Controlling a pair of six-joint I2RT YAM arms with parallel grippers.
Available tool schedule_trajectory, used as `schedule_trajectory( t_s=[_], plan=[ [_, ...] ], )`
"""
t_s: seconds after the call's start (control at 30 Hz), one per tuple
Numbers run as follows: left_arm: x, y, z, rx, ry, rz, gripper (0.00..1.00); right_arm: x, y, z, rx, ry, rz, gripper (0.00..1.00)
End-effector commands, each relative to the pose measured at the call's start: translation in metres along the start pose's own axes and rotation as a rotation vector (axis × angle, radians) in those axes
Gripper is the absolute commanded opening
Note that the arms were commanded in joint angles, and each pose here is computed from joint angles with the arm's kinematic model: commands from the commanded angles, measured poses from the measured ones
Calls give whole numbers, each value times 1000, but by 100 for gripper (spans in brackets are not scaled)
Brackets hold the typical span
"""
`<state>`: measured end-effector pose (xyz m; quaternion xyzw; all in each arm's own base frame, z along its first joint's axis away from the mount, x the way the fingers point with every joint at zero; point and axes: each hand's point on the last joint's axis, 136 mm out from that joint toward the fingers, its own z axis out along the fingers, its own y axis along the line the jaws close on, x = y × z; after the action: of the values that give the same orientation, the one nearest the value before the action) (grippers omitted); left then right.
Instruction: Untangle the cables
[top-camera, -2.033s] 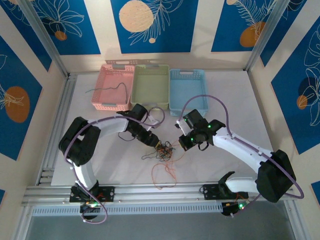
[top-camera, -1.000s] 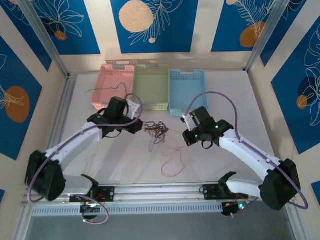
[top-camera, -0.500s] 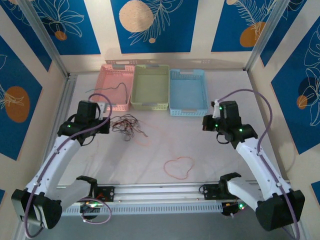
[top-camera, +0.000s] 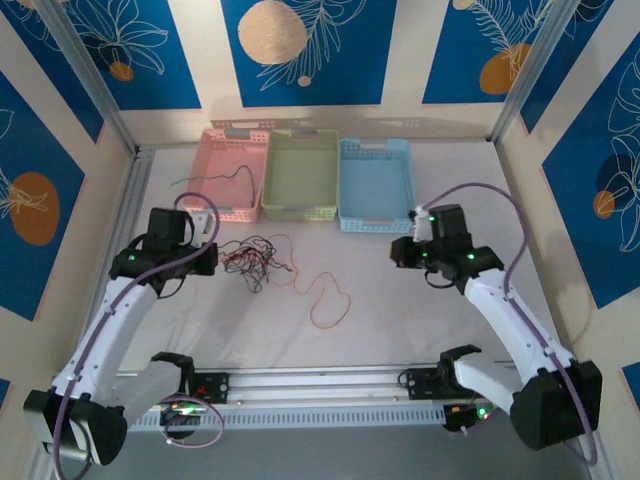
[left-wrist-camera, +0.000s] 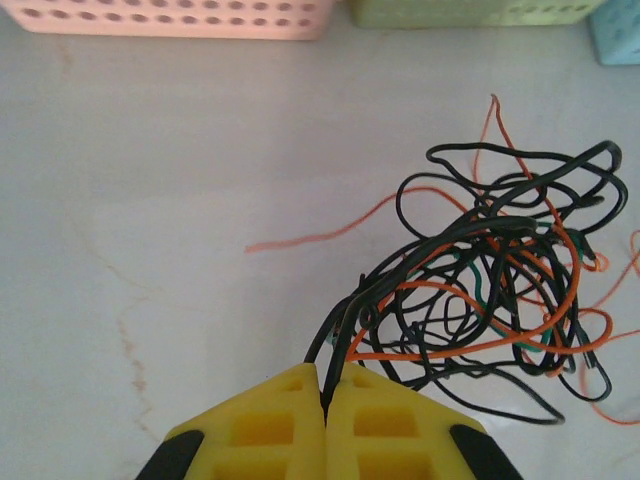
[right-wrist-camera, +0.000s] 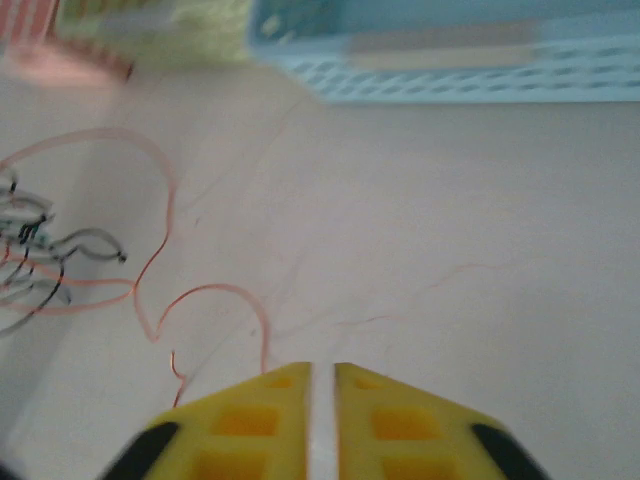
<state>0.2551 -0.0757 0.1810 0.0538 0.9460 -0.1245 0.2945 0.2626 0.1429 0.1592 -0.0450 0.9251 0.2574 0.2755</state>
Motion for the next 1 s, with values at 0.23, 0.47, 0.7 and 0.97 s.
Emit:
schedule_trajectory(
  t_s=[0.23, 0.47, 0.7, 0.97],
  plan=[
    [1, -14, 4, 96, 13, 8, 0, 45, 96, 83, -237, 306, -293, 48],
    [4, -4, 8, 41, 31, 3, 0, 47, 86, 128, -142, 441, -425, 53],
    [5, 1, 11, 13, 41, 4, 0, 51, 76, 136, -89, 502, -675, 60],
    [7, 4, 13, -4, 51, 3, 0, 83, 103, 137, -213, 577, -875, 64]
  ],
)
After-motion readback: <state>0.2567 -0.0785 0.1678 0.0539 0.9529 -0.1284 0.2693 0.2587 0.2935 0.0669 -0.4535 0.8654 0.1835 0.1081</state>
